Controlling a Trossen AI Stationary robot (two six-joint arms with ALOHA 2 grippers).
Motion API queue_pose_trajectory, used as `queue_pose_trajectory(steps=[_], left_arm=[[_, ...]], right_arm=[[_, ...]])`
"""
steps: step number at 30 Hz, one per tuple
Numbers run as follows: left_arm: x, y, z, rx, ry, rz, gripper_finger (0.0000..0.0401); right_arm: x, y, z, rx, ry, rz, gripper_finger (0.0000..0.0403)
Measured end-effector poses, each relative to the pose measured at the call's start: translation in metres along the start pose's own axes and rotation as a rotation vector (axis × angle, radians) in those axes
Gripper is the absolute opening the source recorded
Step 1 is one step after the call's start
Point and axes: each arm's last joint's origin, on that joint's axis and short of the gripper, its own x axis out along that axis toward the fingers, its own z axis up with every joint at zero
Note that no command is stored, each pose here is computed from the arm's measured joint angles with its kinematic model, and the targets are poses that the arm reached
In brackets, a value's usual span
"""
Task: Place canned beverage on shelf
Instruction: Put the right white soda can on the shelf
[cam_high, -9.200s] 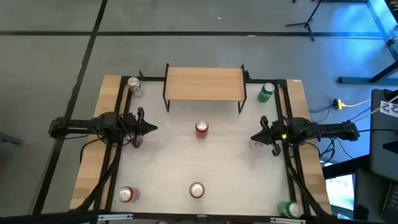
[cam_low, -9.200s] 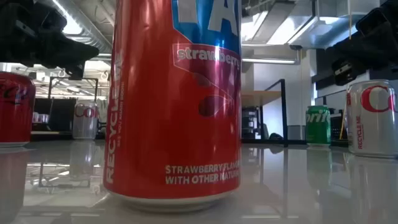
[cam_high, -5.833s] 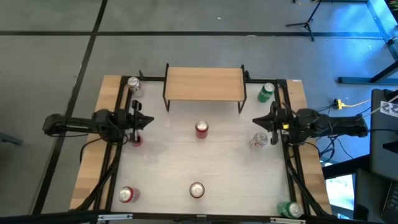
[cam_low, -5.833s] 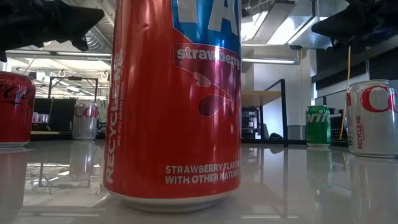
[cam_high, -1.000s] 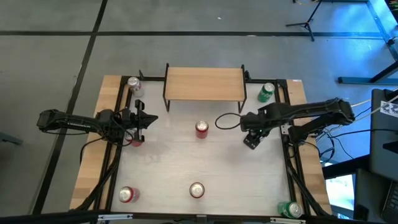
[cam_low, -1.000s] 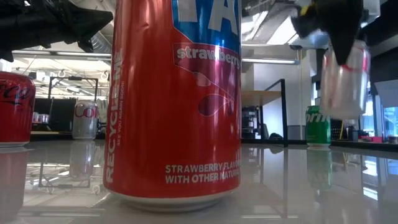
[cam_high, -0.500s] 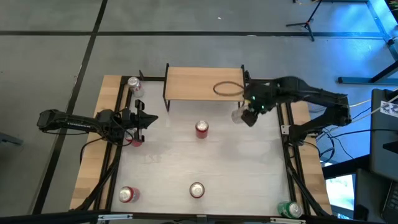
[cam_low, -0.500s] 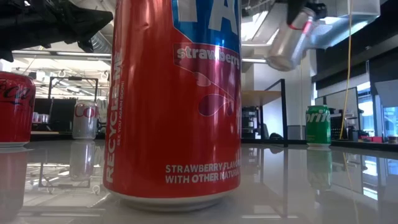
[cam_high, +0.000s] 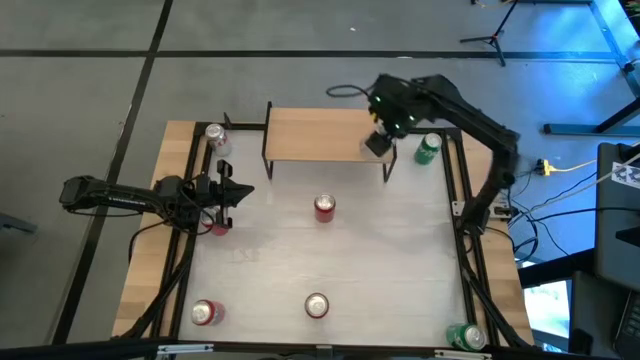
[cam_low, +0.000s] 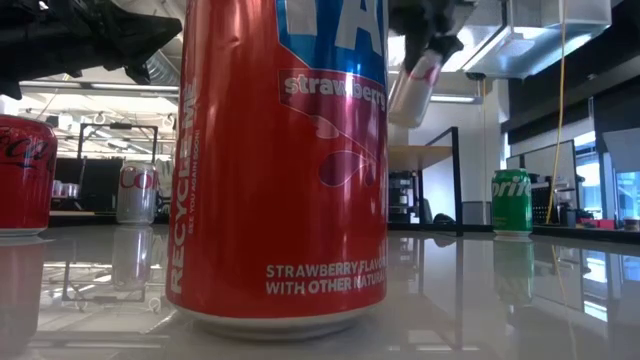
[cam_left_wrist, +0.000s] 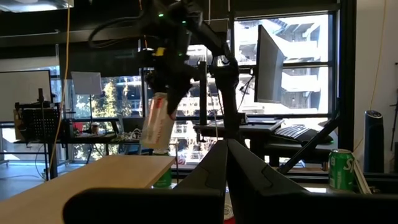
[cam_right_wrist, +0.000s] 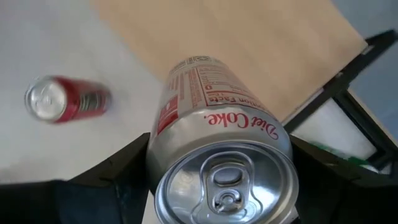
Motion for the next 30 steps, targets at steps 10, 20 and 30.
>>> queue_pose_trajectory(steps=[10, 20, 30], left_arm=[[0.0, 0.0, 0.0, -0.001, 0.005, 0.0, 0.0002], [0.0, 0.0, -0.001, -0.002, 0.012, -0.001, 0.0002], [0.0, 0.0, -0.001, -0.02, 0.013, -0.001, 0.0002]], right_arm=[[0.029, -0.051, 0.031, 0.092, 0.052, -0.015, 0.0291], [0.029, -0.069, 0.033, 0.14, 0.05, -0.033, 0.0291], [0.034, -0.078, 0.032, 0.143, 0.071, -0.061, 0.0299]])
